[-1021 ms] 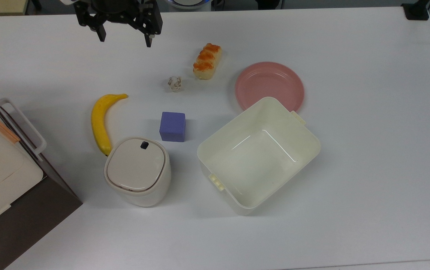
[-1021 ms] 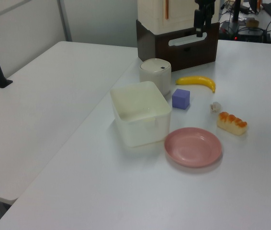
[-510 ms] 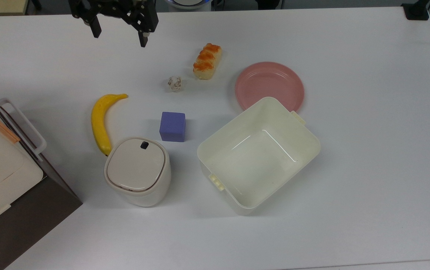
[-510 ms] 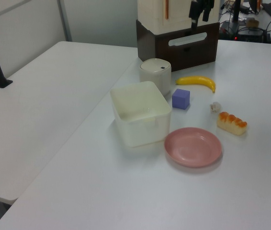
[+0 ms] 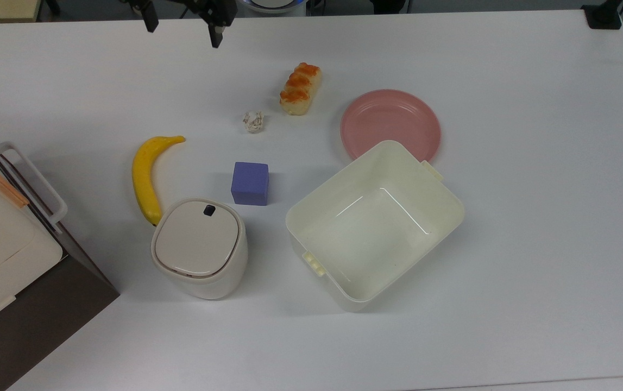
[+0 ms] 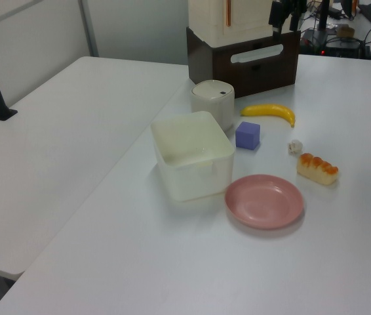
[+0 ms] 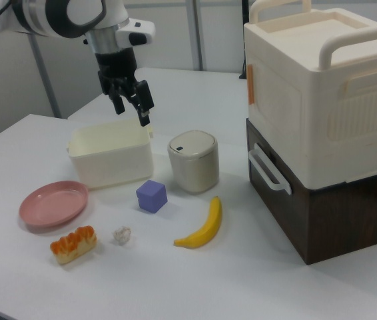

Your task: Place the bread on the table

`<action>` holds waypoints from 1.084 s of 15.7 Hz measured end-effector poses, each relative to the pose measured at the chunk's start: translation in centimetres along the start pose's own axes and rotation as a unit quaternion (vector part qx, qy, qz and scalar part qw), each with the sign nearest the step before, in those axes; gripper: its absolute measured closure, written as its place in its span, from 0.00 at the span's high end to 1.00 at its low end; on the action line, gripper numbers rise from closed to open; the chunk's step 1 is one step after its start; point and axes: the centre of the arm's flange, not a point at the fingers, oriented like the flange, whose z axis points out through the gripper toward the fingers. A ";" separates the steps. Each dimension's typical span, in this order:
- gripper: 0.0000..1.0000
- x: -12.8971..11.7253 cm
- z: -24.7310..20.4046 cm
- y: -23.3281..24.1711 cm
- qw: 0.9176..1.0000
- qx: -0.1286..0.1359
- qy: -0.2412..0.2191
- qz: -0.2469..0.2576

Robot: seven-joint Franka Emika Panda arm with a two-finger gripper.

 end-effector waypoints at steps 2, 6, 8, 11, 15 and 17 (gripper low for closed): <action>1.00 -0.6 0.4 0.0 1.000 0.000 -0.006 -0.001; 1.00 -1.3 1.6 -1.2 1.000 -0.001 -0.020 -0.013; 1.00 -1.4 1.7 -1.5 1.000 -0.001 -0.021 -0.016; 1.00 -1.5 1.5 -1.5 1.000 -0.001 -0.020 -0.016; 1.00 -1.5 1.5 -1.5 1.000 -0.001 -0.019 -0.016; 1.00 -1.5 1.5 -1.5 1.000 -0.001 -0.019 -0.022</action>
